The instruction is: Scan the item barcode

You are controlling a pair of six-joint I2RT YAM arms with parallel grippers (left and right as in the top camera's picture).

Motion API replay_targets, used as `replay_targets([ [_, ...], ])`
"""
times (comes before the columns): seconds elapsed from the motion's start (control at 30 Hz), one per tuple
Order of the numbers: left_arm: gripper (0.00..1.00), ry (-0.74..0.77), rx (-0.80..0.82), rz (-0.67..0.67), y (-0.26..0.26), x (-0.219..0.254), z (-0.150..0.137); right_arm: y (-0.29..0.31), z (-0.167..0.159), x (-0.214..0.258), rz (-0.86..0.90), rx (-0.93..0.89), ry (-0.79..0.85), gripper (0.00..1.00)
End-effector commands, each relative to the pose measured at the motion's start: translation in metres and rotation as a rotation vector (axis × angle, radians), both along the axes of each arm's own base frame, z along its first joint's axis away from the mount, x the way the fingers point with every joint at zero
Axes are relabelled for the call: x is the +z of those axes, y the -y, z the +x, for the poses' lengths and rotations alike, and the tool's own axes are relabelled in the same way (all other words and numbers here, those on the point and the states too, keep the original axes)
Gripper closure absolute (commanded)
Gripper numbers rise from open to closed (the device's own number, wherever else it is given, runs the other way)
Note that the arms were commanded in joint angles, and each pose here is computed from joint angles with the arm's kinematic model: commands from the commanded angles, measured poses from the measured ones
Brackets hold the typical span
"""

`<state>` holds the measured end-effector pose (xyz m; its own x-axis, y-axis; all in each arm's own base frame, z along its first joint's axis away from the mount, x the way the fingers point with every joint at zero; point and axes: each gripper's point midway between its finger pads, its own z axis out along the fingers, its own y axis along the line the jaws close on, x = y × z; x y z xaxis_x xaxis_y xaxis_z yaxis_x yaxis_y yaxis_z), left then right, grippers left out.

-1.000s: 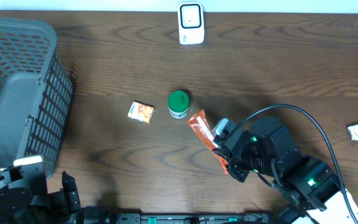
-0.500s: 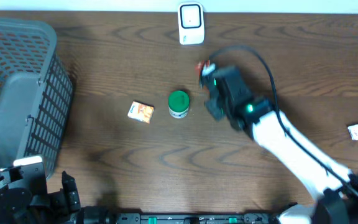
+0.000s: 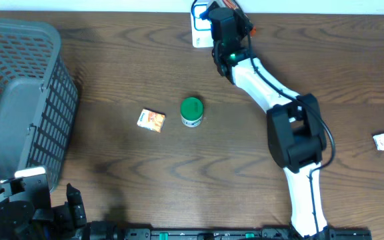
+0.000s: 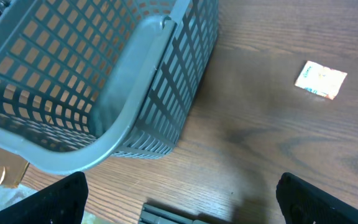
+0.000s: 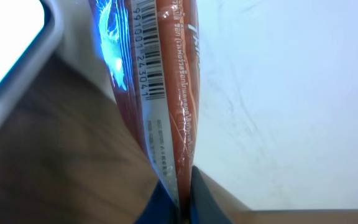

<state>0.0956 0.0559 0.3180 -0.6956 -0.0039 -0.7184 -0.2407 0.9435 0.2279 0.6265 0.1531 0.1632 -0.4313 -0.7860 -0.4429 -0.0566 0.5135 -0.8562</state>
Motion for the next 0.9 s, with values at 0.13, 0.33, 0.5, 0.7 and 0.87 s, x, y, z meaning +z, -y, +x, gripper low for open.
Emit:
replay_targets([
  [0.13, 0.03, 0.007, 0.019, -0.002, -0.002, 0.002, -0.001, -0.005, 0.029, -0.041, -0.580, 0.031, -0.116, 0.99],
  [0.33, 0.03, 0.007, 0.019, -0.002, -0.002, 0.002, -0.001, -0.013, 0.027, -0.078, -0.677, 0.074, -0.184, 0.99],
  [0.5, 0.03, 0.007, 0.019, -0.002, -0.002, 0.002, -0.001, -0.010, 0.028, -0.078, -0.686, 0.070, -0.190, 0.99],
  [0.7, 0.03, 0.007, 0.019, -0.002, -0.002, 0.002, -0.001, -0.003, 0.030, -0.078, -0.686, 0.060, -0.194, 0.99],
  [0.87, 0.03, 0.007, 0.019, -0.002, -0.002, 0.002, -0.001, -0.003, 0.026, -0.034, -0.593, 0.022, -0.138, 0.99],
])
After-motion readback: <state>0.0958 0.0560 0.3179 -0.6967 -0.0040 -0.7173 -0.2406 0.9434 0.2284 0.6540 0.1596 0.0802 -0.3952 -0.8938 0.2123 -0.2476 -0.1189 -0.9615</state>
